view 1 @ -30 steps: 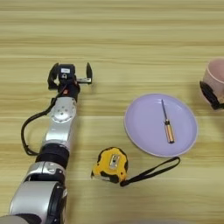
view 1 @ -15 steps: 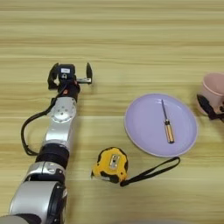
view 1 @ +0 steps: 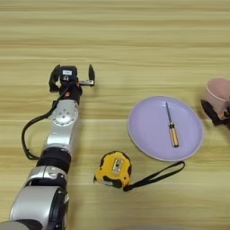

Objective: Move the objects on the table

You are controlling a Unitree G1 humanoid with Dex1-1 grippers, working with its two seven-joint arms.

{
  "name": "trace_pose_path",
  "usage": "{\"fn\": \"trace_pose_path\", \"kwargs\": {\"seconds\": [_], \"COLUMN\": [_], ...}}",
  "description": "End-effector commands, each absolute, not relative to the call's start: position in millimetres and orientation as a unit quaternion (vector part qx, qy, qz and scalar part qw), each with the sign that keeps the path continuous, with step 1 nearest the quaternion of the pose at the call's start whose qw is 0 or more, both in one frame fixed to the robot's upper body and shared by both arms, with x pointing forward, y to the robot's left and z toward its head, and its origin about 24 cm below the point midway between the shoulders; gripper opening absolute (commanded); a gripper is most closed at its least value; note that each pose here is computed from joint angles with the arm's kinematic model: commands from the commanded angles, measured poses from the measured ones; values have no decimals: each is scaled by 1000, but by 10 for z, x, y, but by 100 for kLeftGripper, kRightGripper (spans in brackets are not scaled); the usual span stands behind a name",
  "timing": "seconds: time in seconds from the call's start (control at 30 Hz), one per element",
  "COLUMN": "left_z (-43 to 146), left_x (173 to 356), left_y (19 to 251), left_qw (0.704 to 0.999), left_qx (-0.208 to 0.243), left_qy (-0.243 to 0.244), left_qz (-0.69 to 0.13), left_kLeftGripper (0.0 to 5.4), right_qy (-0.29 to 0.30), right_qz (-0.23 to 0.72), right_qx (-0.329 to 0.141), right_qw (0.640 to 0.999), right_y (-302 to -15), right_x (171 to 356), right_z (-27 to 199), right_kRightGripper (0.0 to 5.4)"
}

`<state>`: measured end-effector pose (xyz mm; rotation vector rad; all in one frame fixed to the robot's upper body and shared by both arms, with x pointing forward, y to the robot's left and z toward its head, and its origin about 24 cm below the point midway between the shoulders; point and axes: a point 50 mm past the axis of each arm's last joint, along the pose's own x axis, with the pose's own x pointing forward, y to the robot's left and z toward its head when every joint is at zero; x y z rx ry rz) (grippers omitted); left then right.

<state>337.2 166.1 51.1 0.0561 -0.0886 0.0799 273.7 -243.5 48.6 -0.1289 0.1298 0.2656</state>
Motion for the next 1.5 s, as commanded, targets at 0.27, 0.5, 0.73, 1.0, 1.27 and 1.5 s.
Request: {"fn": "trace_pose_path", "kwargs": {"seconds": [0.27,0.5,0.73,1.0,1.27,1.5], "left_z": [517,515,516,516,513,514], "left_x": [3389,3388,3388,3394,3399,3401], "left_y": [1643,1642,1640,1634,1631,1634], "left_qw": [998,998,998,998,998,998], "left_qx": [31,31,31,31,30,31], "left_qy": [-42,-42,-42,-41,-41,-40], "left_qz": [39,39,39,39,39,39], "left_kLeftGripper": [540,540,540,540,540,540], "right_qy": [78,80,81,104,129,115], "right_qz": [147,146,145,163,165,168], "right_qx": [-70,-71,-76,-123,-155,-211], "right_qw": [984,984,983,973,965,956], "right_y": [-2403,-2415,-2434,-2514,-2646,-2756], "right_x": [2654,2600,2454,2224,2115,2042], "right_z": [436,442,499,559,592,814], "right_kRightGripper": [536,536,536,536,536,536]}}
